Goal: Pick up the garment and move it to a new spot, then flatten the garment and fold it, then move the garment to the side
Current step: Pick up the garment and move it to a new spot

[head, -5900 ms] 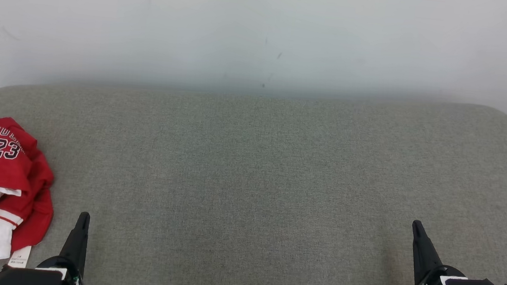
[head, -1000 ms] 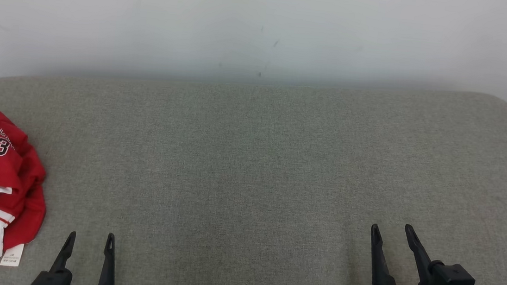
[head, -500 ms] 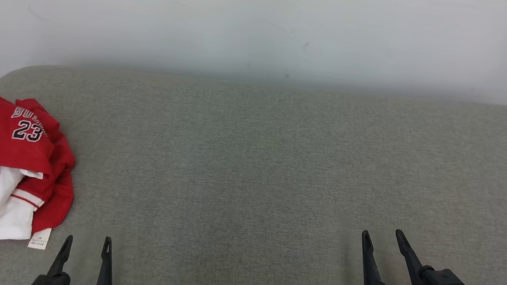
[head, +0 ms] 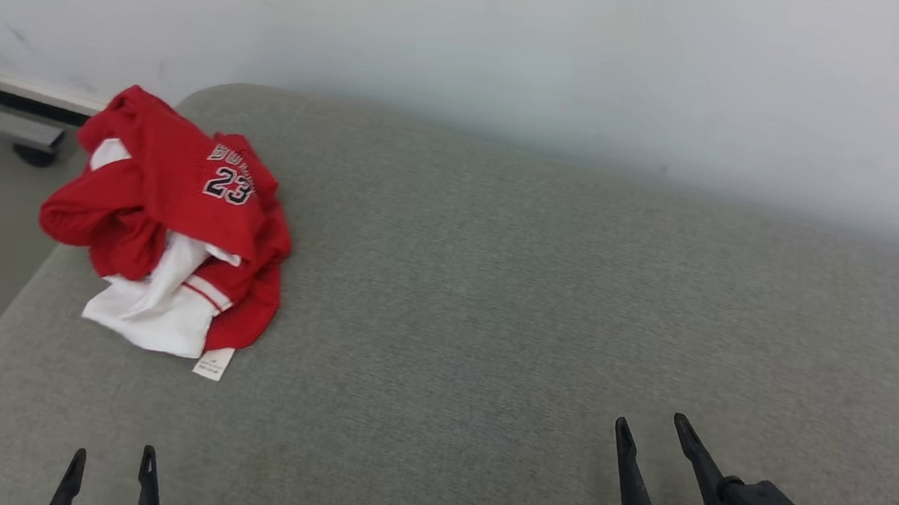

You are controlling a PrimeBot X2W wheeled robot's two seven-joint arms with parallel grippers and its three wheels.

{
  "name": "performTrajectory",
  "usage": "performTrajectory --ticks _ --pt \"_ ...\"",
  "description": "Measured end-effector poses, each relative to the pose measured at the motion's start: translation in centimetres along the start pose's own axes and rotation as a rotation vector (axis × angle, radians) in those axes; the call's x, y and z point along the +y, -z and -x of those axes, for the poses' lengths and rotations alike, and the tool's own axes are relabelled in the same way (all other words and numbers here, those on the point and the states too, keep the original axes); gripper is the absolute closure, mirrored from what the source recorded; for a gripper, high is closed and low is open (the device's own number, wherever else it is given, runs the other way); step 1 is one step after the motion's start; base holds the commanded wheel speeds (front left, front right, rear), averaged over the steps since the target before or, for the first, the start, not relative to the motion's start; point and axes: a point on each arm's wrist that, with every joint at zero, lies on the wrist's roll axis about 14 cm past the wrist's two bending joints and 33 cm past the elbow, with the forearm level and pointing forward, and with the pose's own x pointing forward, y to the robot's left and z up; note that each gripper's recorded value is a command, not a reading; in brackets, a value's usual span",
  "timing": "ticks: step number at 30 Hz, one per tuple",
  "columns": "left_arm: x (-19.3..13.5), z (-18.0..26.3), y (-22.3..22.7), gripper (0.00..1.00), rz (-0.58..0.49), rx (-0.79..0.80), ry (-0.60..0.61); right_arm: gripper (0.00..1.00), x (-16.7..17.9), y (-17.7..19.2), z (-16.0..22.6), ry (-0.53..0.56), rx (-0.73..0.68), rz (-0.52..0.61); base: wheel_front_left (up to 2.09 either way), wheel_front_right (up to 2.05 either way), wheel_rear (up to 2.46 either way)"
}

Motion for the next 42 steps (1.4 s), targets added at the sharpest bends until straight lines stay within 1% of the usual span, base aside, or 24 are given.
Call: performTrajectory --ticks 7,9,14,18,24,27,31,33,34,36,38,40,42 --pt "5.9 3.6 1.0 0.0 0.024 0.02 -0.191 0.0 4.6 0.6 -2.1 -0.143 0.022 -0.003 0.0 0.0 0.0" --pt "7.1 4.6 1.4 0.0 0.034 0.032 -0.233 0.0 5.8 0.8 -2.5 -0.177 0.029 -0.002 0.0 0.0 0.0" --pt "8.9 6.3 2.1 0.0 0.052 0.048 -0.295 0.0 7.8 1.0 -3.0 -0.237 0.034 -0.003 0.0 0.0 0.0" --pt "8.7 5.8 2.2 0.0 0.072 0.049 -0.288 0.0 7.3 1.1 -3.1 -0.228 0.036 -0.001 0.0 0.0 0.0" --pt "8.4 2.6 1.0 0.0 0.1 0.026 -0.27 0.0 4.8 1.6 -3.3 -0.182 0.045 0.007 0.0 0.0 0.0" --pt "8.4 -0.3 -1.0 0.0 0.073 -0.013 -0.238 0.0 3.3 2.0 -3.5 -0.161 0.052 0.016 0.0 0.0 0.0" --pt "7.4 -4.6 -3.9 0.0 0.018 -0.067 -0.17 0.0 1.5 2.4 -4.0 -0.136 0.054 0.024 0.0 0.0 0.0" --pt "7.3 -6.8 -5.3 0.0 0.007 -0.09 -0.15 0.0 0.6 2.8 -4.2 -0.124 0.06 0.027 0.0 0.0 0.0" --pt "7.2 -7.9 -5.9 0.0 -0.018 -0.094 -0.134 0.0 0.2 3.0 -4.3 -0.117 0.062 0.028 0.0 0.0 0.0" --pt "6.1 -10.1 -6.9 0.0 -0.043 -0.1 -0.081 0.0 -0.7 3.2 -4.4 -0.103 0.063 0.027 0.0 0.0 0.0" --pt "4.8 -12.3 -7.7 0.0 -0.038 -0.099 -0.03 0.0 -1.4 3.4 -4.5 -0.089 0.062 0.022 0.0 0.0 0.0" --pt "4.2 -14.2 -8.2 0.0 -0.022 -0.082 -0.003 0.0 -2.3 3.9 -4.4 -0.069 0.071 0.02 0.0 0.0 0.0" --pt "4.0 -15.9 -8.5 0.0 -0.037 -0.059 0.018 0.0 -3.1 4.0 -4.4 -0.051 0.068 0.02 0.0 0.0 0.0"
